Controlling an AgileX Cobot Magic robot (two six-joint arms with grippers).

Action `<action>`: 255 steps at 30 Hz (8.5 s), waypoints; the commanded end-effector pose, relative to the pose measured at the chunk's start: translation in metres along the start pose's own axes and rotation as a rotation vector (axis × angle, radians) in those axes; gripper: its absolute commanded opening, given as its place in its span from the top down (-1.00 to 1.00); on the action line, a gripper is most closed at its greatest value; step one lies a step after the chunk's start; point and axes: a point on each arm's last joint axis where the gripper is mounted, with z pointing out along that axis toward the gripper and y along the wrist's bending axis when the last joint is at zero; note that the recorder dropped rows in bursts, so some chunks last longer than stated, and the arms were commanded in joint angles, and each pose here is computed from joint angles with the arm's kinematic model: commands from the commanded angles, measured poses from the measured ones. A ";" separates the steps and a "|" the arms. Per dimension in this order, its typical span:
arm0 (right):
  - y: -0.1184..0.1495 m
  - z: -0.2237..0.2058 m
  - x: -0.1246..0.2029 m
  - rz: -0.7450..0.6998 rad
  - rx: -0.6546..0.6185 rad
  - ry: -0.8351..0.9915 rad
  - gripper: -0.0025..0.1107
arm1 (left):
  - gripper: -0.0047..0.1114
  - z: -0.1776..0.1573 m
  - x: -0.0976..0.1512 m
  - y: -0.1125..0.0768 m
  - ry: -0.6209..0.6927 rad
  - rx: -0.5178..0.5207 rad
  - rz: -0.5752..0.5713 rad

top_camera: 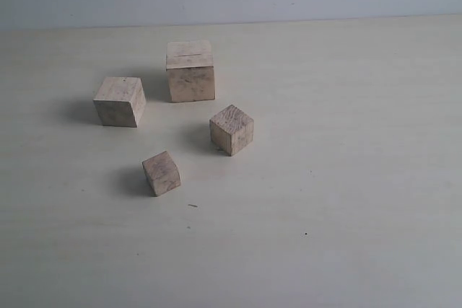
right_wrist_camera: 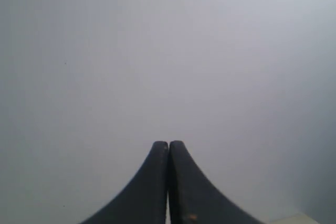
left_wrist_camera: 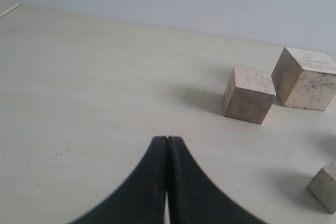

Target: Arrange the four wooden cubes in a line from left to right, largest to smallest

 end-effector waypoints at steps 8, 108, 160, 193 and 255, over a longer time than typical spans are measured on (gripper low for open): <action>0.026 0.082 -0.060 -0.051 -0.084 0.400 0.96 | 0.92 0.000 0.000 0.000 -0.009 0.001 -0.002; 0.325 0.293 0.317 -0.203 -0.247 1.340 0.31 | 0.92 0.000 0.000 0.000 -0.009 0.001 -0.002; 0.425 0.214 0.296 -0.108 -0.786 1.256 0.96 | 0.92 0.000 0.000 0.000 -0.009 0.001 -0.002; 0.398 0.222 0.288 -0.011 -0.243 1.405 0.96 | 0.92 0.000 0.000 0.000 -0.009 0.001 -0.002; 0.397 0.233 0.286 -0.101 -0.279 1.271 -0.53 | 0.92 0.000 0.000 0.000 -0.009 0.001 -0.002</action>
